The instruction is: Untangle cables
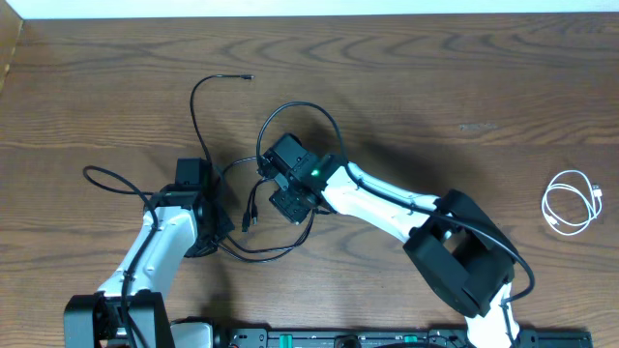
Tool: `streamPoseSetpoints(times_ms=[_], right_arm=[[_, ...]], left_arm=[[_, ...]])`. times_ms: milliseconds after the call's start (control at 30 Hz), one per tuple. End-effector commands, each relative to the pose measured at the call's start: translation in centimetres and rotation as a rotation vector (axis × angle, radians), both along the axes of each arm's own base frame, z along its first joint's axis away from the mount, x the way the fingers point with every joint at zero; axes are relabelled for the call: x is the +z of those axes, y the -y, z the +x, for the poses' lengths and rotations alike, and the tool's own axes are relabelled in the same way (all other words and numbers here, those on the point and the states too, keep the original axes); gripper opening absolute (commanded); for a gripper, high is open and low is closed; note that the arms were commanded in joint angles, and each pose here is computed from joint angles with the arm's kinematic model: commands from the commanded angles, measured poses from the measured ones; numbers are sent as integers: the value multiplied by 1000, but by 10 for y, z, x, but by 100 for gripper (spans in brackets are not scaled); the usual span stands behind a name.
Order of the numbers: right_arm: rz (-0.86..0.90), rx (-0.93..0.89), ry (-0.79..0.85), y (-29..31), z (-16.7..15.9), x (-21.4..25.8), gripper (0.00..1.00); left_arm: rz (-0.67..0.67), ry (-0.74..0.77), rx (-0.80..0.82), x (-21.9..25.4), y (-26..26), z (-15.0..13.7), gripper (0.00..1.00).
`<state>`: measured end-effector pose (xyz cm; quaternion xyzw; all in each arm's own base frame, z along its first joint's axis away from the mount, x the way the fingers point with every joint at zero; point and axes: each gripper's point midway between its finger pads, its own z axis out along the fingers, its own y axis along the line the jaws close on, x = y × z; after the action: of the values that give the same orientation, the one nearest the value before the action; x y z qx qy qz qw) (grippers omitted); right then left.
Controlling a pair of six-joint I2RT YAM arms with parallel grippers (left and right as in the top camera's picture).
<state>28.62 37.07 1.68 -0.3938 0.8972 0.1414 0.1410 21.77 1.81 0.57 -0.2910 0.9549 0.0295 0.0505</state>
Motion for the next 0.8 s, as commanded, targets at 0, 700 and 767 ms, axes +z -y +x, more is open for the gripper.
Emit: streamPoseSetpoints(times_ms=[0, 700, 767], right_arm=[[1, 11, -16, -3, -5, -6, 56], [3, 15, -13, -5, -6, -5, 15], [3, 15, -13, -5, -6, -5, 15]], left_arm=[[15, -13, 6, -2, -2, -3, 8], [14, -10, 5, -2, -2, -3, 8], [-8, -14, 2, -3, 2, -4, 8]])
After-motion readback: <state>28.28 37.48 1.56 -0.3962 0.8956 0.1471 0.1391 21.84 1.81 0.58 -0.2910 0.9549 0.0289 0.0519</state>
